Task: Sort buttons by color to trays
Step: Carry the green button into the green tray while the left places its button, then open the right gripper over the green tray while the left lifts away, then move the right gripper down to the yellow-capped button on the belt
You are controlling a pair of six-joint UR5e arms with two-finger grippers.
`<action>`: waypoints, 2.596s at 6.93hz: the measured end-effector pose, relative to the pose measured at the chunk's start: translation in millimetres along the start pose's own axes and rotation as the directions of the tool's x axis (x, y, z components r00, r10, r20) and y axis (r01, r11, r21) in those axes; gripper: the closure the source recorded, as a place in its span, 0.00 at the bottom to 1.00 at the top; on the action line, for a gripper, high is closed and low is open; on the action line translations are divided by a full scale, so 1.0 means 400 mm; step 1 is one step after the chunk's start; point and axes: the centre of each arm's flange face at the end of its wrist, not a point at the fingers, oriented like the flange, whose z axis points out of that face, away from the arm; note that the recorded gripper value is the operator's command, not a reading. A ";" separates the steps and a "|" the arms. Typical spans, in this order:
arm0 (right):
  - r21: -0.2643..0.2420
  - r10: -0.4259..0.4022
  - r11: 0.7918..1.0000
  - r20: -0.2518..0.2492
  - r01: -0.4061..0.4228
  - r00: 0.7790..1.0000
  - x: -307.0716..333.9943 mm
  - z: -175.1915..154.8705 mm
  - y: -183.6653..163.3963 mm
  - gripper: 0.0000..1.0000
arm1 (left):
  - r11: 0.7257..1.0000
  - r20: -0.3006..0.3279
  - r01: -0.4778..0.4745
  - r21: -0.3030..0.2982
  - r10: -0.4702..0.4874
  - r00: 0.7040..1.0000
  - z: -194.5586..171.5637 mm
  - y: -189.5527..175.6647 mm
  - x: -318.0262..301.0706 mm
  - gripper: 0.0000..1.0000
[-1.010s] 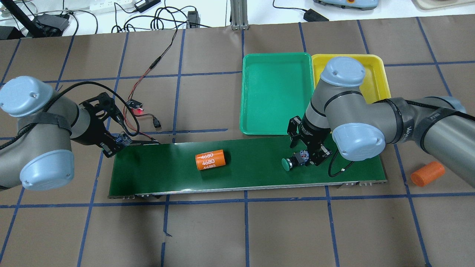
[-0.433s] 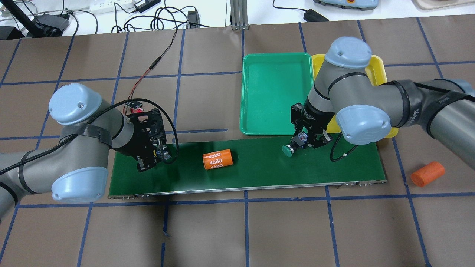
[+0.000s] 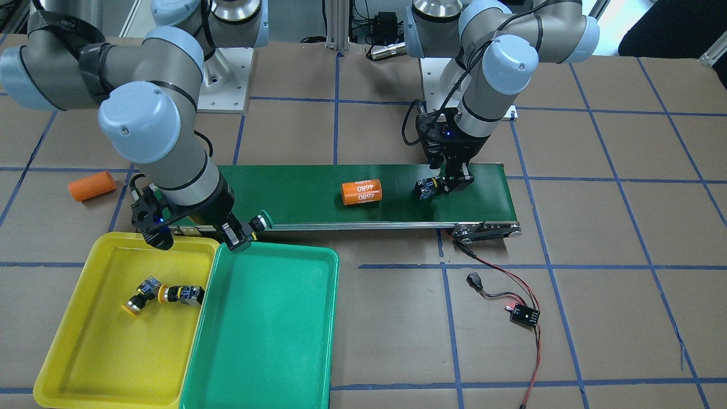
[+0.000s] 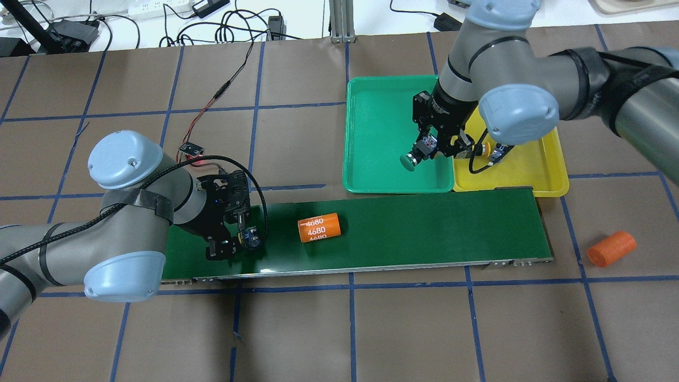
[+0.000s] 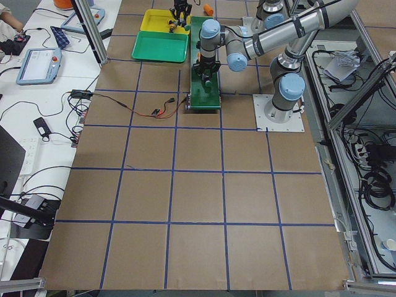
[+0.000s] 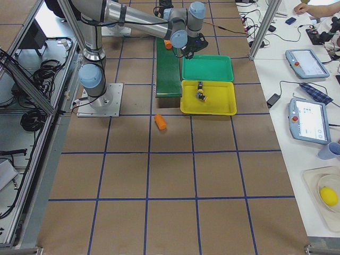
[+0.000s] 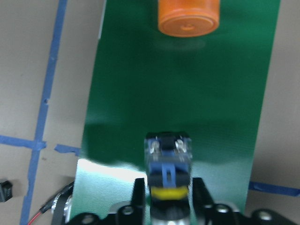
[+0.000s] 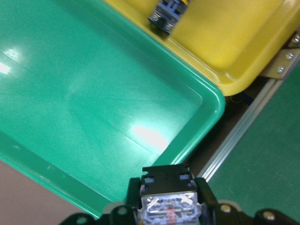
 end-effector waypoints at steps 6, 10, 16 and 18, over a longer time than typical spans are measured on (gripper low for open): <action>-0.053 -0.040 0.998 -0.069 0.037 0.997 -0.117 0.212 -0.137 0.33 | 0.993 -0.032 0.120 0.003 -0.120 0.992 -0.314 -0.049 -0.101 0.00; -0.048 -0.031 0.998 -0.047 0.029 0.998 -0.116 0.180 -0.137 0.33 | 0.808 0.035 0.589 0.031 -0.589 0.807 -0.502 -0.060 -0.148 0.00; -0.047 -0.056 0.997 0.035 0.058 0.998 0.038 -0.250 0.055 0.13 | 0.356 0.161 0.923 0.149 -0.929 0.332 -0.582 -0.045 -0.227 0.00; 0.015 -0.079 0.997 -0.030 0.080 0.996 0.127 -0.349 0.095 0.00 | 0.294 0.153 0.952 0.090 -0.948 0.278 -0.613 -0.046 -0.227 0.00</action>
